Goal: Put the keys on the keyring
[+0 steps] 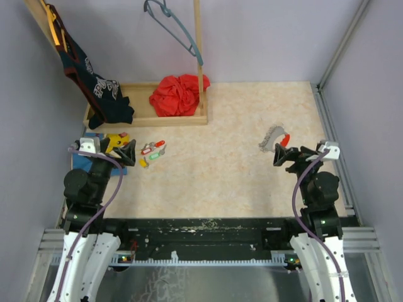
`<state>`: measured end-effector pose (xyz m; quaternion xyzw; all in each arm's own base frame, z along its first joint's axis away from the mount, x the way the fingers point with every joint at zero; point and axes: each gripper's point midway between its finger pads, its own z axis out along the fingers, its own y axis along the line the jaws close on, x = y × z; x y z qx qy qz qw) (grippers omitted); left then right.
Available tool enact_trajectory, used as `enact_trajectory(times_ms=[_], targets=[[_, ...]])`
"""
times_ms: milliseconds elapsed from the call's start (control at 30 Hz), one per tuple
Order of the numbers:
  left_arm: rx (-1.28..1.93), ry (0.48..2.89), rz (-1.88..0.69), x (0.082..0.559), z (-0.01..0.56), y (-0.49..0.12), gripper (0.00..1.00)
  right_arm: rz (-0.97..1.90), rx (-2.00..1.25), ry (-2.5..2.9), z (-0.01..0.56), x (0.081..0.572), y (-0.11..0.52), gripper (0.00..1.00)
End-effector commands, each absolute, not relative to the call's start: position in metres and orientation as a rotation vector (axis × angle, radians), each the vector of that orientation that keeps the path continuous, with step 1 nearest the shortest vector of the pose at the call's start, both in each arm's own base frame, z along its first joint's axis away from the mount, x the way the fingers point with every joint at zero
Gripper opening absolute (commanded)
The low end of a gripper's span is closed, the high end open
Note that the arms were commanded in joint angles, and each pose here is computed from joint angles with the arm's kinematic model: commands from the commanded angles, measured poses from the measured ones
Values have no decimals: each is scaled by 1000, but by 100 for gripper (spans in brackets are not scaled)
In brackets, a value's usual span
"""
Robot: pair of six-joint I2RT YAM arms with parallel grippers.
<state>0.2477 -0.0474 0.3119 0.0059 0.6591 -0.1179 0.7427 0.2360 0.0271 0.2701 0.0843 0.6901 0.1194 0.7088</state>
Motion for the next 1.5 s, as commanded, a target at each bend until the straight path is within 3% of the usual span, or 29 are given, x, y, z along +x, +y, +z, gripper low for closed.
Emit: enact_trajectory(times_ms=[0,600,733,1100,1467], targets=[[37,1421,-290,246,317,-53,100,260,208,1519,277,243,24,99],[93,1547,-385,252,302,-73,100,364,243,1840,205,306,53,93],[129,1570,-382,253,294,-76,100,336,306,1931,172,326,47,84],[191,1595,-402,255,286,-84,100,311,428,2004,120,371,35,47],[212,1610,-406,256,281,-87,100,320,508,2039,84,401,31,35]])
